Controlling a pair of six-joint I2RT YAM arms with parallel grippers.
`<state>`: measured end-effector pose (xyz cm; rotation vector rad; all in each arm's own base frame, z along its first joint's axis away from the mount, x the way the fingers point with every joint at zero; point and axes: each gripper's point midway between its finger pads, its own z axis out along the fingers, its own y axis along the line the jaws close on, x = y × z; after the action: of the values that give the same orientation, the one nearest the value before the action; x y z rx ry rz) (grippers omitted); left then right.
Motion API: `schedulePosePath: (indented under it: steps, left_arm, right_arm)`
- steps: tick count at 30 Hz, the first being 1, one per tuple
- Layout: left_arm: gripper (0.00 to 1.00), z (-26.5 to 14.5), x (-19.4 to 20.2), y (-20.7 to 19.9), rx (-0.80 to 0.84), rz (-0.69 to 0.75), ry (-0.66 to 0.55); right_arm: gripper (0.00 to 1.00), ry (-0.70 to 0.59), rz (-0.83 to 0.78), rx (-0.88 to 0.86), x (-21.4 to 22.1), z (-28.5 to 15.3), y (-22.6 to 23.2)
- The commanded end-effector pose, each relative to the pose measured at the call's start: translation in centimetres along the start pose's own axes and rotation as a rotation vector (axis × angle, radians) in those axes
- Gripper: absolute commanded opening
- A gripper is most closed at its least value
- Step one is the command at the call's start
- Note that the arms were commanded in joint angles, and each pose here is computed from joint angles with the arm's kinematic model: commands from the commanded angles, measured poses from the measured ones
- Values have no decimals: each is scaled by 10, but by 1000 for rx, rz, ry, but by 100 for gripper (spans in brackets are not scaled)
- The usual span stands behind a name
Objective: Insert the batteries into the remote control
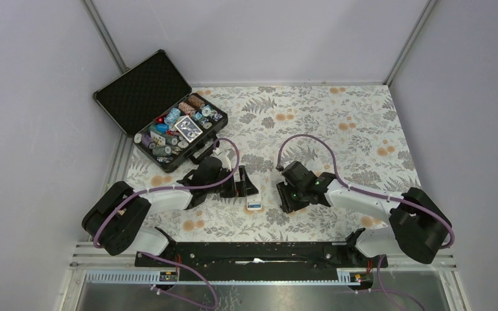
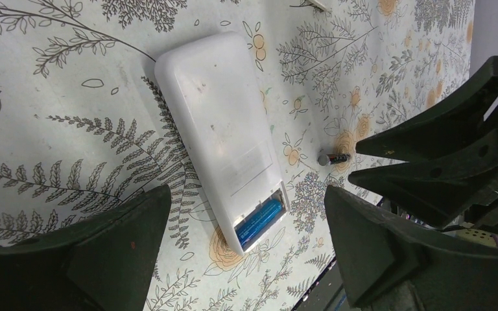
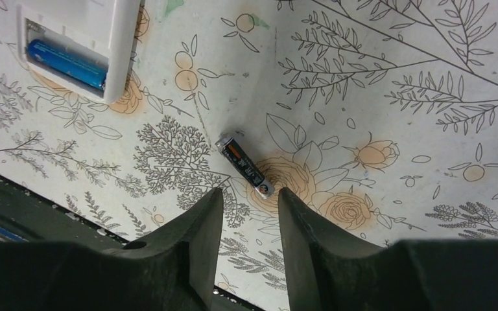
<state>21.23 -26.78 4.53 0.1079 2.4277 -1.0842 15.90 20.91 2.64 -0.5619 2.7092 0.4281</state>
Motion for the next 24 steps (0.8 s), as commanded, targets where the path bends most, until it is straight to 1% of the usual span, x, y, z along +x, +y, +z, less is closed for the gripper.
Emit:
schedulePosePath:
  steps: [1,10,13,24]
  left_arm:
    - [99,-2,7,-1,9,16,31]
    - [99,-3,7,-1,9,17,29]
    - [99,-3,7,-1,10,17,32]
    - [99,-3,8,-1,7,15,34]
  right_arm:
    - [44,-13,-55,-19,-15,4,10]
    - [41,50,-107,31,2,17,12]
    - [39,53,-120,80,3,17,8]
    - [32,76,-148,147,14,18,8]
